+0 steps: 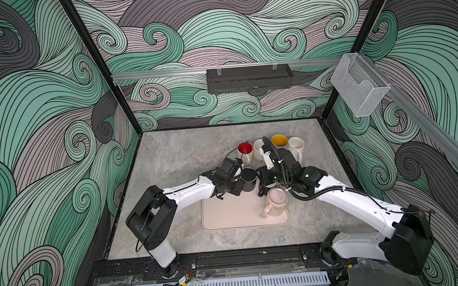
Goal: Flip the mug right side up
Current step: 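Lower the left gripper onto the upside-down black mug base on the tray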
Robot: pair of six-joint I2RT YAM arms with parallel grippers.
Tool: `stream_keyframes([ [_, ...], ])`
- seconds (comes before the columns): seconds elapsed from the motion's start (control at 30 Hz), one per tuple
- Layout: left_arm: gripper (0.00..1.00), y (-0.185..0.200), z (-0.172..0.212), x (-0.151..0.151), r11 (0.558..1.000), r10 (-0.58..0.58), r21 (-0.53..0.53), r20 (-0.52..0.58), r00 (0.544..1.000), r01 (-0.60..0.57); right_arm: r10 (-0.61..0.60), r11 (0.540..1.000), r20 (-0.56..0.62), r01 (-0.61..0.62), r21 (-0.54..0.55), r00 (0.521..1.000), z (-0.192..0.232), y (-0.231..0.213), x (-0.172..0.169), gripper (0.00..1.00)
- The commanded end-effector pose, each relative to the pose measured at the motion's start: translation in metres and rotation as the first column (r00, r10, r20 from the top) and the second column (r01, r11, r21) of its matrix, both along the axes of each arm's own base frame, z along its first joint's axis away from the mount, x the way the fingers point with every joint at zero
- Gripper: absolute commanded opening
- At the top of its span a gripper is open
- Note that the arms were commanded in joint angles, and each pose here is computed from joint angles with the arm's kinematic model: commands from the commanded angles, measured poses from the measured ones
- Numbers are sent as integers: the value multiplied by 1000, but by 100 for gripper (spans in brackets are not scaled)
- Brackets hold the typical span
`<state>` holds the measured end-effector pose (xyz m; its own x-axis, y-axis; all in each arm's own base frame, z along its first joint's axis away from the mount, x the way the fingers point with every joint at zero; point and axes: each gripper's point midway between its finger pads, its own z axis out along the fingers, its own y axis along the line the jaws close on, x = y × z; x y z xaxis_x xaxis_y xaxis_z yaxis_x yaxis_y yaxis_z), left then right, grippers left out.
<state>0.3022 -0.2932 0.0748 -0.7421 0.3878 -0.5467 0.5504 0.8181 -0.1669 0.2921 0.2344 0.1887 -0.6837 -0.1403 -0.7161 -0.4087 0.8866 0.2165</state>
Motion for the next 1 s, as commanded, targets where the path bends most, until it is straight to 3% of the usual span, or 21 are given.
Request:
stream_keyframes([
  [0.0, 47, -7, 6, 7, 1000, -17, 17, 32, 999, 16, -18, 1000, 22, 18, -6, 1000, 0, -4, 5, 42],
  [0.97, 28, -10, 8, 17, 997, -21, 75, 57, 998, 16, -13, 1000, 4, 13, 15, 1000, -10, -1, 6, 41],
])
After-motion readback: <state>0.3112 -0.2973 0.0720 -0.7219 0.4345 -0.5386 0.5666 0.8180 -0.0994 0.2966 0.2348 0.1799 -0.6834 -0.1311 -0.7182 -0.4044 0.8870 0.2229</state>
